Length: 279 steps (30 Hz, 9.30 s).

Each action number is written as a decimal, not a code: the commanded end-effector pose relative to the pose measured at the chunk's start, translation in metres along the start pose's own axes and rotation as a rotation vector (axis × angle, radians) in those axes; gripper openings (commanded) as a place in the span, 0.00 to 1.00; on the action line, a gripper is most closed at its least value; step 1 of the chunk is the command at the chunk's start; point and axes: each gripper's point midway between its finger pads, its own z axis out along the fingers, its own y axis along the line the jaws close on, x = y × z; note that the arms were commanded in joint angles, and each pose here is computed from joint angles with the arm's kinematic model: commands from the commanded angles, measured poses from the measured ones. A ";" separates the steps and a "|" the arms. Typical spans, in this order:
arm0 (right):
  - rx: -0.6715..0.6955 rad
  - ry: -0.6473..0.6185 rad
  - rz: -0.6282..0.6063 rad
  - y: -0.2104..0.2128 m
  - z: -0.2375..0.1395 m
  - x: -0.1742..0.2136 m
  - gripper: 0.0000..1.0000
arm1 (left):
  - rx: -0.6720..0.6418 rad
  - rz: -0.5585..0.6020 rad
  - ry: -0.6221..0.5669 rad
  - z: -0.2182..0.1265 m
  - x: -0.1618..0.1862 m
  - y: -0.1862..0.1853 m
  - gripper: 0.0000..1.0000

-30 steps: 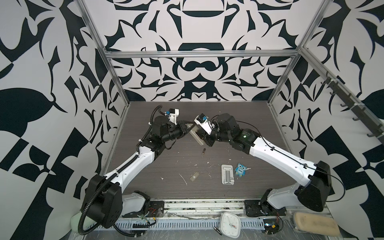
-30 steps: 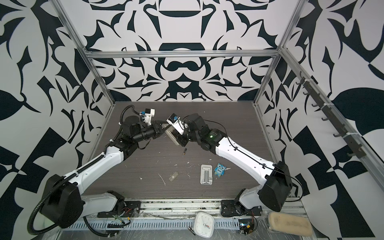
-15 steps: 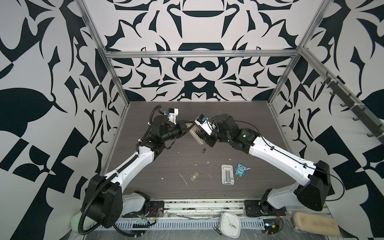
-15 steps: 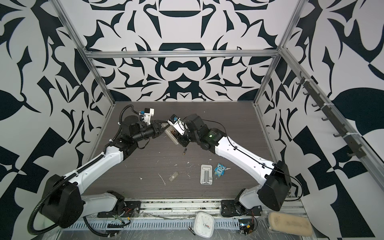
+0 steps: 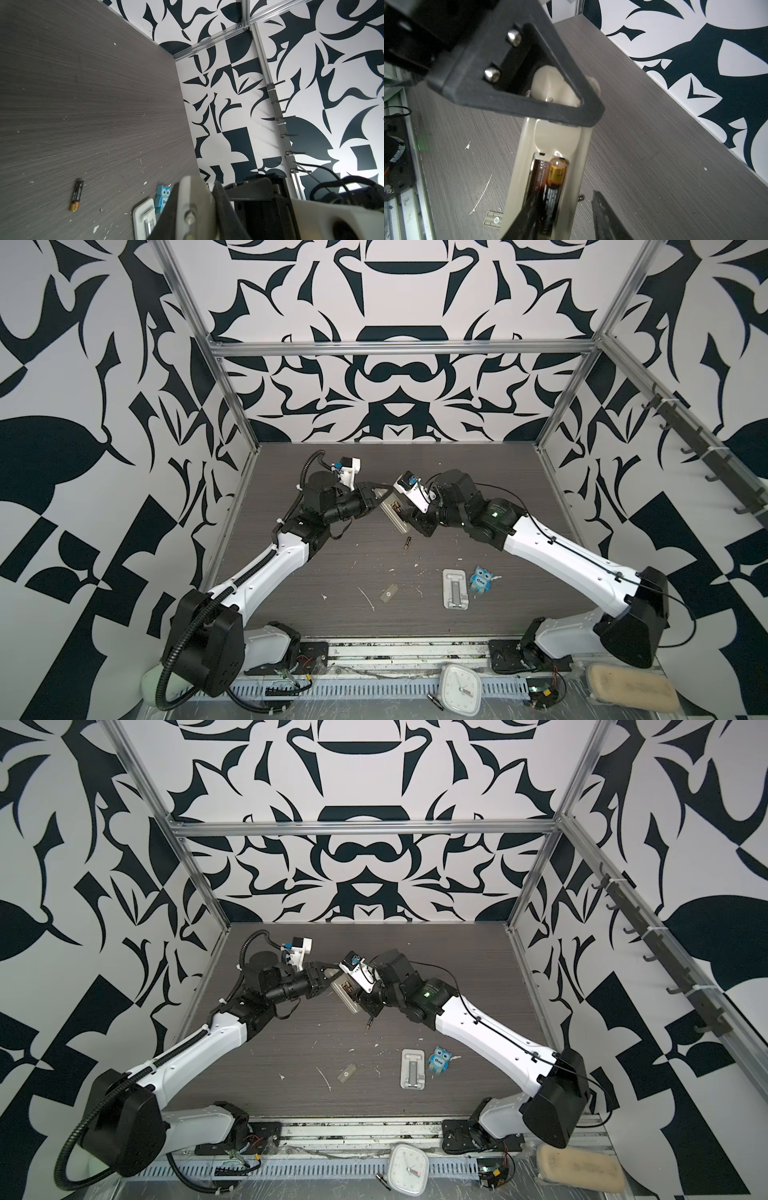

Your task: Load the batteries into the remote control

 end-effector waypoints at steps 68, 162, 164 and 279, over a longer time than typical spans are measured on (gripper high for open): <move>-0.328 -0.025 -0.454 0.073 -0.056 -0.031 0.41 | -0.123 0.056 0.428 -0.025 0.055 -0.015 0.00; -0.334 0.258 -0.644 0.097 -0.012 0.049 0.14 | -0.083 0.080 0.427 -0.019 0.056 -0.019 0.00; -0.330 0.263 -0.637 0.097 -0.010 0.049 0.14 | -0.083 0.078 0.429 -0.019 0.057 -0.019 0.00; -0.187 0.220 0.229 0.020 -0.013 -0.010 0.75 | -0.269 -0.048 0.030 -0.044 0.013 0.074 0.00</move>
